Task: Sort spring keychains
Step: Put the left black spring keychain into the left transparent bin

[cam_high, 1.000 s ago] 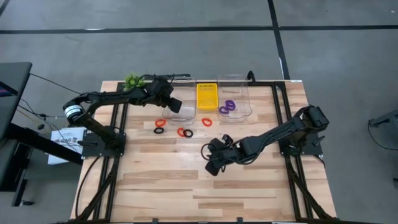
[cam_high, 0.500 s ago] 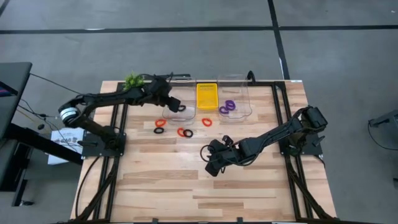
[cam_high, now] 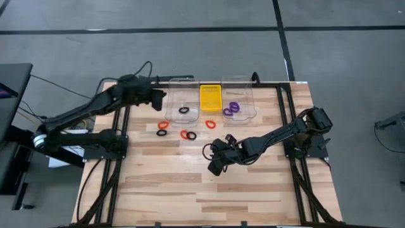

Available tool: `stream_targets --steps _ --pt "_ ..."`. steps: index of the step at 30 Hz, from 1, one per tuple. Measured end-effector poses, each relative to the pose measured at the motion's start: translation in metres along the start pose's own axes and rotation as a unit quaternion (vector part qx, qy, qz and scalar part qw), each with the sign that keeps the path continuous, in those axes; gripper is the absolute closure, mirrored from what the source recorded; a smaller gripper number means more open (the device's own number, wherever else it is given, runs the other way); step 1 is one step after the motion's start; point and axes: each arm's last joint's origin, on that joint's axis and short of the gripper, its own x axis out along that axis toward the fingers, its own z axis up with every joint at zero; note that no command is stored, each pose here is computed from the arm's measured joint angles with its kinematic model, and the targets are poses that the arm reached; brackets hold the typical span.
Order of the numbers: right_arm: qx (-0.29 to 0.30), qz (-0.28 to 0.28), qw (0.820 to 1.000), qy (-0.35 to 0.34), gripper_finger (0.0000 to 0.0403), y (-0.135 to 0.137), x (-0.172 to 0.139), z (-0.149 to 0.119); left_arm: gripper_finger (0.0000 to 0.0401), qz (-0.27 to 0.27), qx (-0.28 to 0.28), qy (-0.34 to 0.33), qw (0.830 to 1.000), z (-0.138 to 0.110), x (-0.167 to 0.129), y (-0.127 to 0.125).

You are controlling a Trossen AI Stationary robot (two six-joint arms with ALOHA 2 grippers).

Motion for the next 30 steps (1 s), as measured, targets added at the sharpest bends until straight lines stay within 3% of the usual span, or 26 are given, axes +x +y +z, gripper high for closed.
stream_targets --steps 4,10,21,26,30 --pt "0.004 -0.007 1.000 -0.001 0.0287 -0.006 0.003 0.005 0.0299 -0.019 0.008 0.018 1.000 -0.008 -0.018 -0.007" --pt "-0.003 -0.016 1.000 -0.002 0.0287 -0.015 0.007 0.011 0.0299 -0.035 0.037 0.118 0.992 -0.033 -0.020 -0.019" --pt "0.007 -0.025 1.000 -0.004 0.0287 -0.023 0.010 0.017 0.0299 -0.062 0.115 0.284 0.950 -0.115 0.002 -0.029" --pt "0.006 -0.024 1.000 -0.003 0.0287 -0.022 0.010 0.016 0.0299 -0.037 0.130 0.315 0.940 -0.146 0.006 -0.019" --pt "0.005 -0.024 1.000 -0.003 0.0287 -0.022 0.010 0.016 0.0299 -0.035 0.098 0.285 0.953 -0.158 0.014 -0.016"
